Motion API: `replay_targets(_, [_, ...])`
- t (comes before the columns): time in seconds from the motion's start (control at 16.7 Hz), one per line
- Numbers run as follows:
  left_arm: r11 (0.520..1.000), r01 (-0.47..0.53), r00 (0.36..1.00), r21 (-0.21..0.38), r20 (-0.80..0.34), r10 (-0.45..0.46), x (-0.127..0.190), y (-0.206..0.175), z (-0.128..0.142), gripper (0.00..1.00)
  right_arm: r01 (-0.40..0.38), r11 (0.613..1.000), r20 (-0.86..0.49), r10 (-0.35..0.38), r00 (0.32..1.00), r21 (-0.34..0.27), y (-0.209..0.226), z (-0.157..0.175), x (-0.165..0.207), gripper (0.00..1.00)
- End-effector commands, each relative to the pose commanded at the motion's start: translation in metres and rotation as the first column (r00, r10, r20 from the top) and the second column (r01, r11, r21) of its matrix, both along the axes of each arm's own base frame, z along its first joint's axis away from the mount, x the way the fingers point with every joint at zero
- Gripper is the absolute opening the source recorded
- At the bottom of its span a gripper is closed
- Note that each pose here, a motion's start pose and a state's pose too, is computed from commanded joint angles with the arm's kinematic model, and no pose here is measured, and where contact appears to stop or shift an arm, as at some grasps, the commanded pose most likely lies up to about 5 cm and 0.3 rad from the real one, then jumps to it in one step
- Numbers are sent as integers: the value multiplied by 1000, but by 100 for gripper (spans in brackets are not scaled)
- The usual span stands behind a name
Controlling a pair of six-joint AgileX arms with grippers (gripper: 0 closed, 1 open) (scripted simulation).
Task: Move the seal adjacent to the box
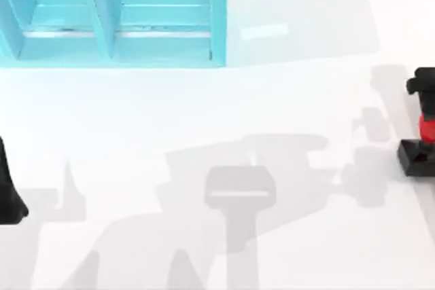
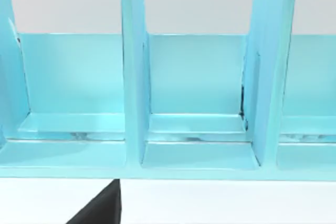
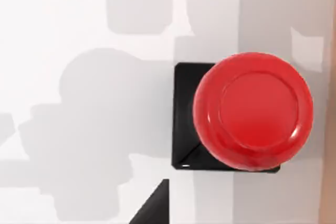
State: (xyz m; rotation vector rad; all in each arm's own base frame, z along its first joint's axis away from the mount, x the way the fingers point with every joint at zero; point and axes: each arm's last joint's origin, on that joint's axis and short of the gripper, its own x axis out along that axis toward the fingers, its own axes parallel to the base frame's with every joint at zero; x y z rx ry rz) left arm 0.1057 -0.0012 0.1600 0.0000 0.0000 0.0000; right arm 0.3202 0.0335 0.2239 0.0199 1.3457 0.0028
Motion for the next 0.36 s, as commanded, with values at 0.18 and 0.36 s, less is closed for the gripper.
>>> replay_targets(0.18, [1000,0,1000,0,0,0,0,0,0,100,0,1000,0,0,1000,0,0,0,0,100])
replay_targets(0.36, [1000,0,1000,0,0,0,0,0,0,100,0,1000,0,0,1000,0,0,0,0,100])
